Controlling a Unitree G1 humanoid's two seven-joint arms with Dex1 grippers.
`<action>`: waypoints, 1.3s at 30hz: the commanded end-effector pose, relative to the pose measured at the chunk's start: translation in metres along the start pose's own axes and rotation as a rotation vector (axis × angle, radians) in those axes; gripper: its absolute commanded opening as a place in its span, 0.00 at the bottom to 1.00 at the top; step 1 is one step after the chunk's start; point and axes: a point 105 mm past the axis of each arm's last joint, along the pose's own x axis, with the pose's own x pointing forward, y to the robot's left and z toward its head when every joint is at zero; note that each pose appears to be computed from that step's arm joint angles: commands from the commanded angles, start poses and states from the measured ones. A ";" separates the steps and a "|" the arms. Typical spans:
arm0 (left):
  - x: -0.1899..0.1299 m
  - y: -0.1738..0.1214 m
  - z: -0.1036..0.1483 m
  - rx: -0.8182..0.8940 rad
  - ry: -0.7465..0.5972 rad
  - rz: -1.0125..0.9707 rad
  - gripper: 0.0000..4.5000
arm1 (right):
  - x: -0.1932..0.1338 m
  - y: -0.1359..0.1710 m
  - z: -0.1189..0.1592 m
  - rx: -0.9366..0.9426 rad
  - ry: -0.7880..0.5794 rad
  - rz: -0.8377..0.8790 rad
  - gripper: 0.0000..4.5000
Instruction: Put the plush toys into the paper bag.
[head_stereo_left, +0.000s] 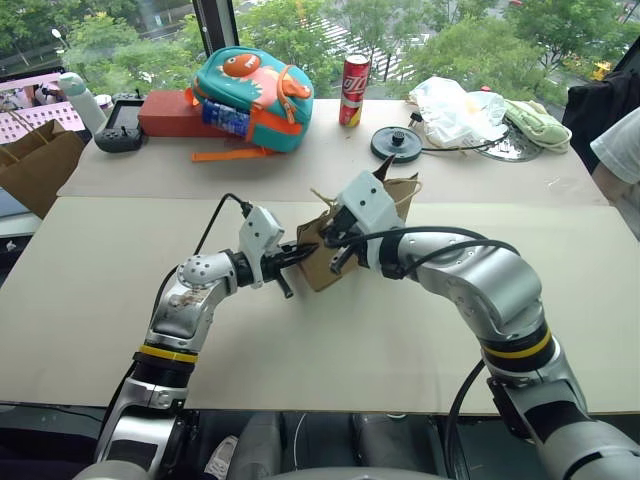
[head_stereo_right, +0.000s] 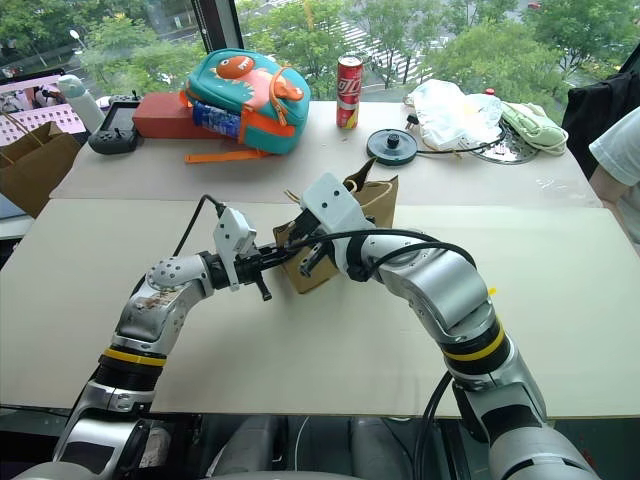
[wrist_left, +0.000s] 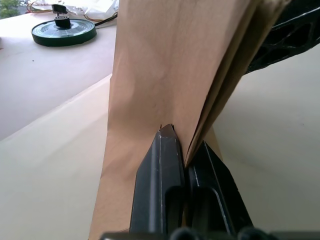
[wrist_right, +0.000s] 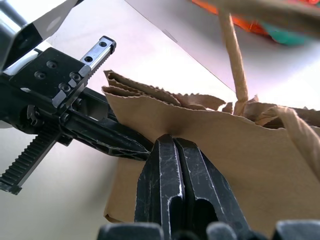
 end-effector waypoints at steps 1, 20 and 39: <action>0.003 -0.001 0.014 0.028 -0.043 -0.014 0.03 | -0.007 -0.002 0.010 -0.019 -0.041 -0.018 0.00; 0.003 0.013 0.017 -0.080 -0.093 0.061 0.03 | -0.117 -0.006 0.023 0.051 -0.363 0.204 0.00; -0.039 0.018 0.070 0.237 -0.107 -0.270 0.03 | -0.129 -0.043 -0.003 0.057 -0.268 0.024 0.00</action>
